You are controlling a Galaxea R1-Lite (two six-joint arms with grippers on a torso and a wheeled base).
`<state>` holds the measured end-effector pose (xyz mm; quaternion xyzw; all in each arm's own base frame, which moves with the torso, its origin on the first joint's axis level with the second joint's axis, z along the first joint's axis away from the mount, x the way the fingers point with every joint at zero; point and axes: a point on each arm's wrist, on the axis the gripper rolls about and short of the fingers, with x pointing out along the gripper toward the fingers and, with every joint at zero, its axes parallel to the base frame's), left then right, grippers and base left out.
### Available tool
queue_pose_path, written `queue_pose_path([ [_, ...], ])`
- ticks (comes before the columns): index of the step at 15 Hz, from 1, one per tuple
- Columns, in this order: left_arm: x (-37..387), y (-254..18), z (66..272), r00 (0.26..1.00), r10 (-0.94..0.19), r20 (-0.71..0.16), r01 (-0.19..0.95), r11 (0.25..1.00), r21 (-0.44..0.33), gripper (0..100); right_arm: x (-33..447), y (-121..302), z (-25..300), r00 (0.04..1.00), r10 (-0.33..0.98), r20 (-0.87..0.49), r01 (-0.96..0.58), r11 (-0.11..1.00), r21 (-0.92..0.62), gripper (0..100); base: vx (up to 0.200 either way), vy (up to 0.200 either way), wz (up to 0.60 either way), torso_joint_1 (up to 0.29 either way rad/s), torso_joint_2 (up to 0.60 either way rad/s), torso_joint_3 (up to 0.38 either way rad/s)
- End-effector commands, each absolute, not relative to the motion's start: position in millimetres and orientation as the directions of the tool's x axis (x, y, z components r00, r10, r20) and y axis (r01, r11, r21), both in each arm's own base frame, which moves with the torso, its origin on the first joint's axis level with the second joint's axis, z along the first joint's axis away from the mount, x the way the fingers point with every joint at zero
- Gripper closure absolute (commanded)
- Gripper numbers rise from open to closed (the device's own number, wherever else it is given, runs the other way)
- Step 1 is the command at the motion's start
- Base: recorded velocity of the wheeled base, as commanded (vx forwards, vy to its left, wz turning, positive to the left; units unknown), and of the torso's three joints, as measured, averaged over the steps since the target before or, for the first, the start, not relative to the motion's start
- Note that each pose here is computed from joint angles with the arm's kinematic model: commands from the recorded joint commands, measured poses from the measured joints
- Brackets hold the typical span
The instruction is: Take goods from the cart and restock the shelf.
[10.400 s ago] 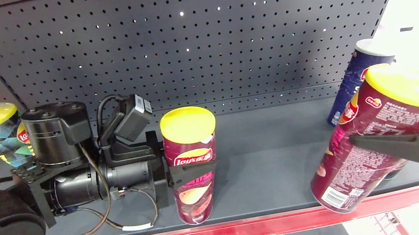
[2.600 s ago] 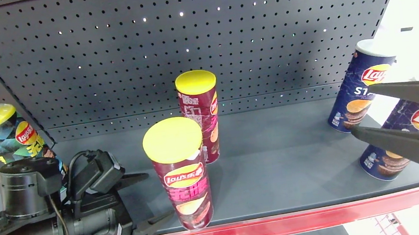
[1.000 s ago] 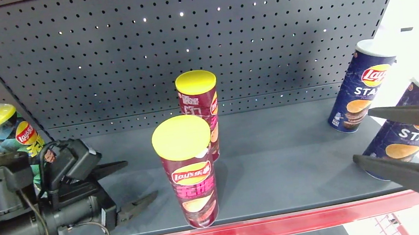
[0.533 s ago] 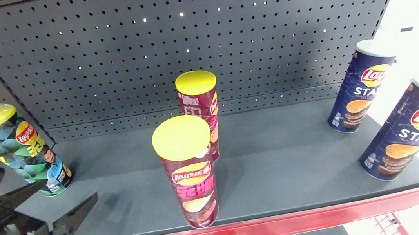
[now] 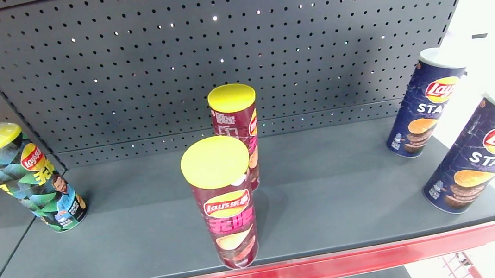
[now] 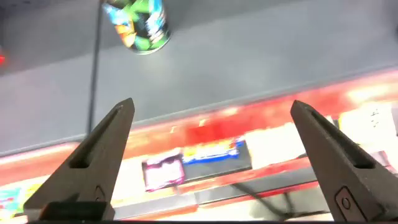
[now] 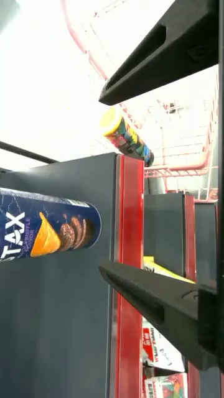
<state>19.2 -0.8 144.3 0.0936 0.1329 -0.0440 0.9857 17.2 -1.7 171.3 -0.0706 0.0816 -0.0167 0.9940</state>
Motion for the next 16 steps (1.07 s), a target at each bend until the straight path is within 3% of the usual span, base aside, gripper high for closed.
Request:
queue_pose_path([
  [1, 5.3, 2.5, 145.4, 0.982, -0.064, -0.179, 0.095, 0.981, 0.171, 0, 16.3, -1.9, 169.9, 0.985, -0.054, -0.162, 0.03, 0.989, -0.145, 0, 0.0, 0.0, 0.0, 0.0, 0.0, 0.0],
  [9, 2.4, 3.3, 145.3, 0.985, -0.057, -0.161, 0.087, 0.978, 0.188, 0, 15.4, -2.1, 162.7, 0.978, -0.056, -0.201, 0.016, 0.981, -0.196, 0, -0.2, 0.0, 0.0, -0.001, 0.0, 0.001],
  [13, -0.3, 3.9, 144.1, 0.987, -0.057, -0.148, 0.087, 0.975, 0.204, 0, 15.2, -2.0, 158.0, 0.976, -0.052, -0.213, 0.009, 0.98, -0.198, 0, 0.0, 0.0, 0.0, 0.0, 0.0, 0.0],
  [16, -0.1, 3.9, 142.8, 0.987, -0.056, -0.152, 0.088, 0.973, 0.212, 0, 15.3, -2.0, 156.6, 0.975, -0.049, -0.217, 0.005, 0.98, -0.2, 0, 0.0, -0.2, 0.0, 0.006, 0.0, 0.001],
])
